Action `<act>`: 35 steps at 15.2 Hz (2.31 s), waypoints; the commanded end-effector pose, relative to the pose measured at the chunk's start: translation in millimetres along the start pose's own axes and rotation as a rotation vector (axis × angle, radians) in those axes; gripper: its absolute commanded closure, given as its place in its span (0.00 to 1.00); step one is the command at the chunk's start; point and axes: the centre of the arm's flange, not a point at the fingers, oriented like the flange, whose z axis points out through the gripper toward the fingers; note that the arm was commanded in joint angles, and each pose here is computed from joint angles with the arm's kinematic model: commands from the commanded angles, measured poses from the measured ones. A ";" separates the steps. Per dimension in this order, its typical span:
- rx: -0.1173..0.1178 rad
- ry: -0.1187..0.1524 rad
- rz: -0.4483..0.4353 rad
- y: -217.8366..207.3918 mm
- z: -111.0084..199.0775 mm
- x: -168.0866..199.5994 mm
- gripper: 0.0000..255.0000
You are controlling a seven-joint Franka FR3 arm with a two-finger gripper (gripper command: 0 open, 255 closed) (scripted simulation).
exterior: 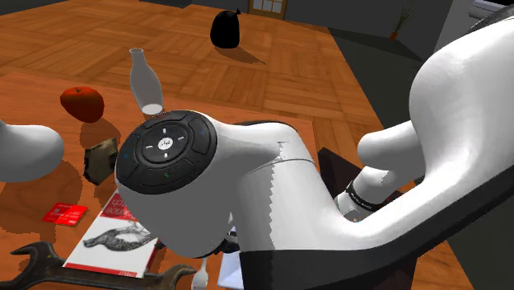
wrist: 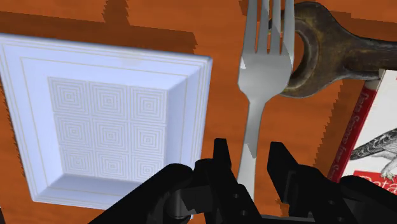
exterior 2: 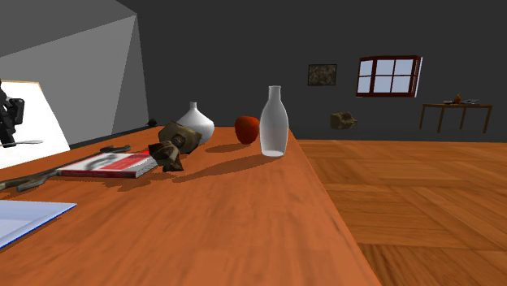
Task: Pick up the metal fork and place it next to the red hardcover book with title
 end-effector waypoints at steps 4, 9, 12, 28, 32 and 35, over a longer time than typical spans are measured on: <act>-0.005 -0.004 0.000 -22.7 -6.0 -60.4 1.00; -0.005 -0.004 0.000 -45.2 -15.7 -121.7 1.00; -0.005 -0.004 0.000 -53.7 -14.1 -145.3 1.00; -0.005 -0.003 0.000 -54.2 67.5 -157.5 1.00; -0.005 -0.004 0.000 -54.2 67.5 -157.6 1.00; -0.005 -0.004 0.000 -54.2 67.5 -157.6 1.00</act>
